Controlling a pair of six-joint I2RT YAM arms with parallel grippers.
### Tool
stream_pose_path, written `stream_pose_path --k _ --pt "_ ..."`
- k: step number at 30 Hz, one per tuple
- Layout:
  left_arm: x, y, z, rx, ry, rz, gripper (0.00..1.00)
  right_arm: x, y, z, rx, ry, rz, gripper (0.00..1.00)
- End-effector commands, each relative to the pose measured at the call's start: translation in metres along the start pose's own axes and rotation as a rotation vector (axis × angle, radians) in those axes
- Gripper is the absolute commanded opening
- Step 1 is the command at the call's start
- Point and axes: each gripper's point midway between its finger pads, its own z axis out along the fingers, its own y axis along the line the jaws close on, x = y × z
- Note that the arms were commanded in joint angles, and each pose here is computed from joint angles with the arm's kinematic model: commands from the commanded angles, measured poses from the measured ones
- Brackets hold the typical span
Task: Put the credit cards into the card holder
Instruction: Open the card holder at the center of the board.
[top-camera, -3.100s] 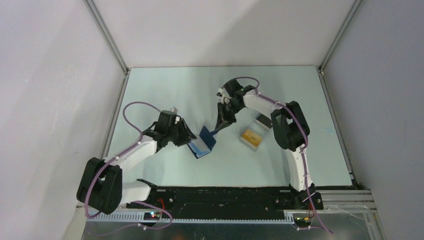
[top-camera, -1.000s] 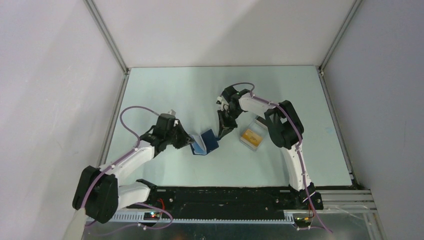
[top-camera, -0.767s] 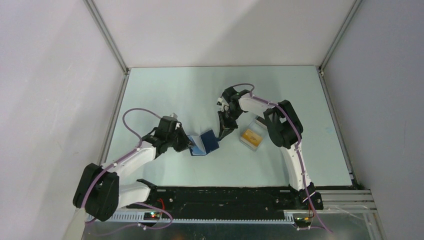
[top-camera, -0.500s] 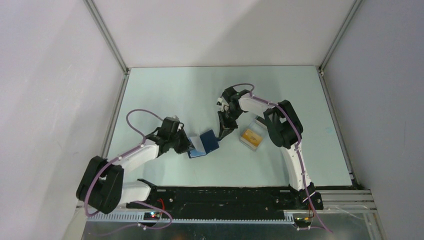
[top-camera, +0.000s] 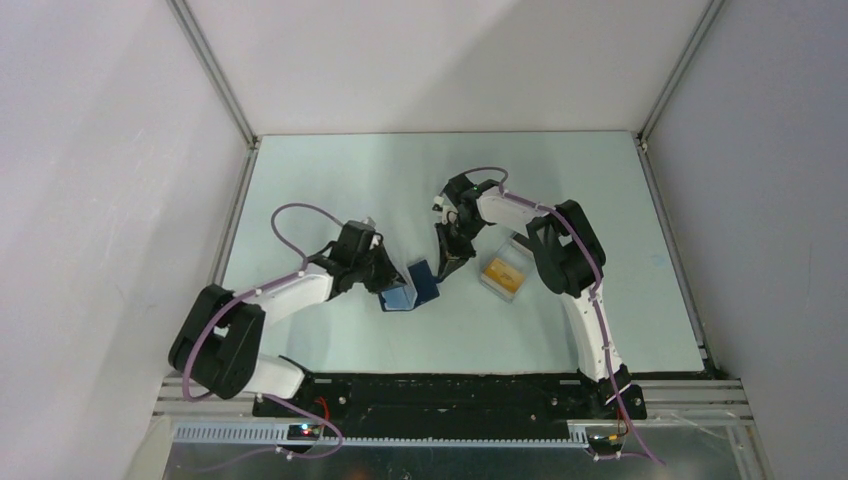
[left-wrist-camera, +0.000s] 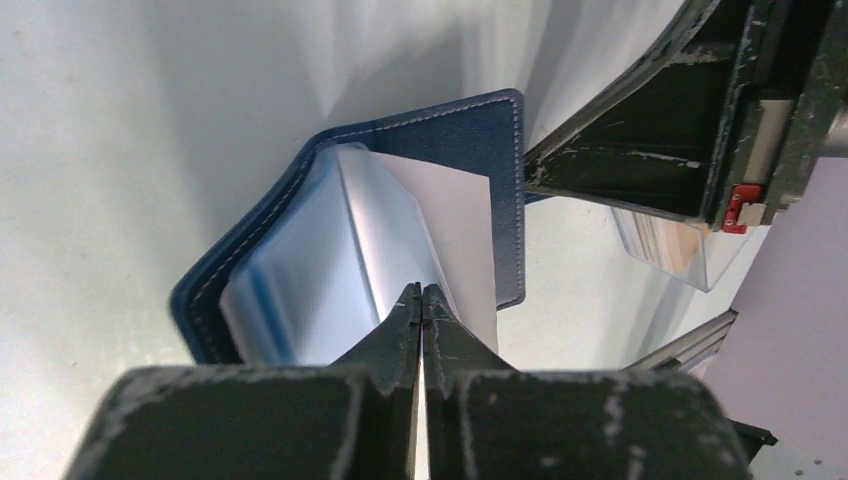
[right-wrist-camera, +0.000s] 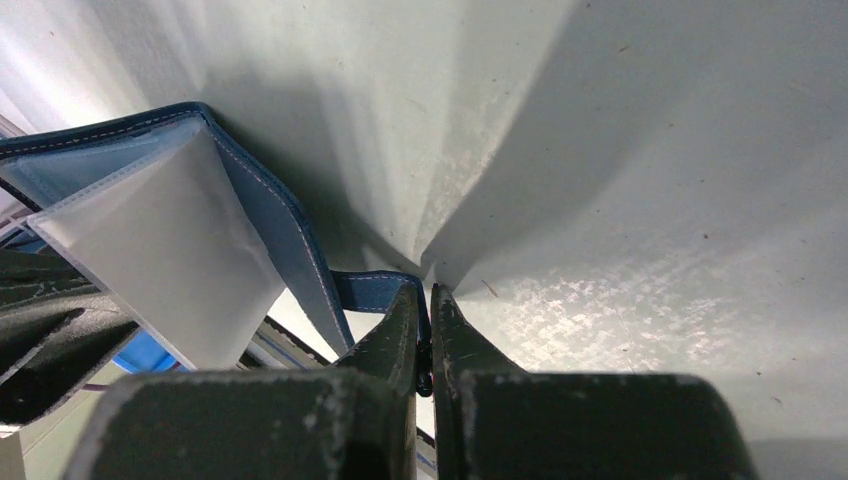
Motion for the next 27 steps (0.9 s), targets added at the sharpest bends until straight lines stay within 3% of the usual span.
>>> stream_pose_path --k 1,6,7,9,11,14,18,22,24,27 --pt "-0.005 -0.022 0.01 0.082 -0.003 0.015 0.03 -0.007 0.007 0.0 -0.006 -0.015 -0.047 0.03" --pt "0.01 0.001 0.028 -0.012 0.066 -0.004 0.06 -0.008 0.01 -0.005 -0.009 -0.028 -0.06 0.11" --pt "0.012 0.004 0.031 -0.026 0.076 -0.009 0.07 -0.008 0.011 -0.007 -0.006 -0.035 -0.065 0.16" --pt "0.014 0.008 0.035 -0.046 0.082 -0.012 0.11 -0.01 0.013 -0.018 0.013 -0.07 -0.078 0.37" --pt "0.014 0.01 0.037 -0.061 0.086 -0.014 0.14 -0.012 0.017 -0.031 0.028 -0.114 -0.094 0.47" --pt "0.015 0.012 0.039 -0.072 0.09 -0.014 0.21 -0.015 0.027 -0.054 0.038 -0.188 -0.127 0.54" --pt "0.017 0.016 0.041 -0.091 0.097 -0.018 0.32 -0.015 0.04 -0.075 0.033 -0.238 -0.152 0.54" --pt "0.017 0.018 0.045 -0.104 0.109 -0.016 0.45 -0.007 0.069 -0.086 -0.095 -0.249 -0.219 0.52" --pt "0.018 0.019 0.046 -0.111 0.116 -0.016 0.46 -0.001 0.079 -0.081 -0.146 -0.214 -0.236 0.45" --pt "0.019 0.021 0.047 -0.121 0.121 -0.019 0.46 0.008 0.082 -0.062 -0.179 -0.112 -0.226 0.21"
